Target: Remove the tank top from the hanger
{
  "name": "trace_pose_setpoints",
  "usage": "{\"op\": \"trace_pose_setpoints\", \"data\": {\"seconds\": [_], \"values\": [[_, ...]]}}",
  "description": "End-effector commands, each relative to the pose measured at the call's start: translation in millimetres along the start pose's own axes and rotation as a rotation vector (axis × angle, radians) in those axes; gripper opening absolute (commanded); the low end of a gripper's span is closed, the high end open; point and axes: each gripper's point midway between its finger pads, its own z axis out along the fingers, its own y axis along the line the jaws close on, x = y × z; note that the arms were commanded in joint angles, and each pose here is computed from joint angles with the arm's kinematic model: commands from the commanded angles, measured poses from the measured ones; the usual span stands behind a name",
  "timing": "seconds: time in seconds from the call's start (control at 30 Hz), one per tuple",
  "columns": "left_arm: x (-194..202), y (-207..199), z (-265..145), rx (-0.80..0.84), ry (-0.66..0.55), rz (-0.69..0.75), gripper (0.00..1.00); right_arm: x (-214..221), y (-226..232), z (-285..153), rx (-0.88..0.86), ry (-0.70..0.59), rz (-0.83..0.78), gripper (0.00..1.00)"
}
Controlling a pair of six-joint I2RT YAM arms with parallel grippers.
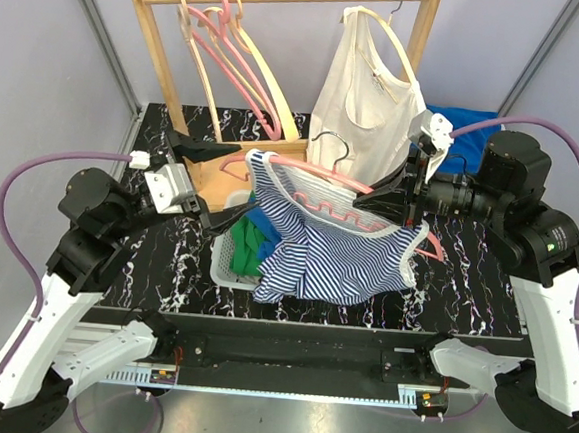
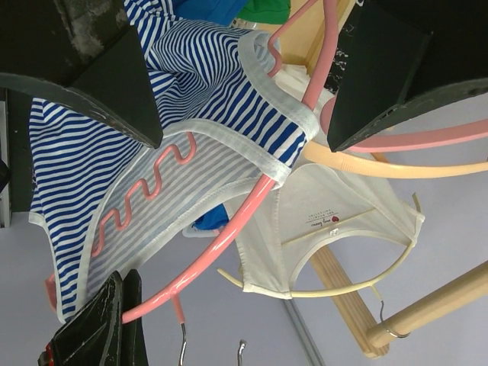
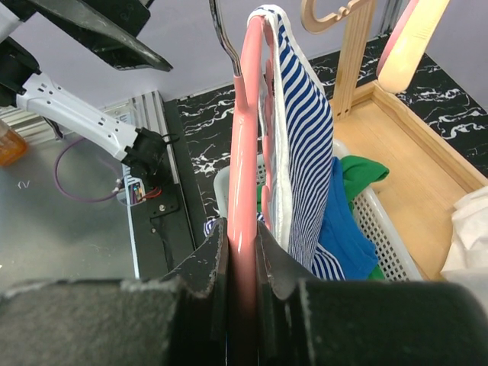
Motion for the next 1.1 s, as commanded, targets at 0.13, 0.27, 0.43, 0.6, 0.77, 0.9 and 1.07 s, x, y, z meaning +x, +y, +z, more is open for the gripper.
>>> {"op": "trace_pose_setpoints", "data": {"seconds": [0.13, 0.27, 0.43, 0.6, 0.77, 0.9, 1.07], "values": [[15, 3, -12, -0.095, 0.037, -0.069, 0.99, -26, -14, -5, 0.096, -0.069, -0.127, 0.0], [35, 1, -8, -0.127, 0.077, -0.187, 0.99, -23, -13, 0, 0.068, -0.064, -0.116, 0.0], [54, -1, 7, -0.122, 0.109, -0.275, 0.99, -22, -3, -2, 0.028, -0.07, -0.103, 0.0], [56, 1, 19, -0.123, 0.079, -0.281, 0.99, -23, 4, -9, 0.027, -0.081, -0.109, 0.0], [50, 4, 23, -0.123, 0.057, -0.277, 0.95, -20, 6, -12, 0.03, -0.078, -0.109, 0.0], [44, 5, 22, -0.123, 0.038, -0.264, 0.94, -14, 6, -12, 0.035, -0.069, -0.106, 0.0], [40, 5, 23, -0.117, 0.023, -0.262, 0.88, -11, 5, -11, 0.032, -0.063, -0.094, 0.0]]}}
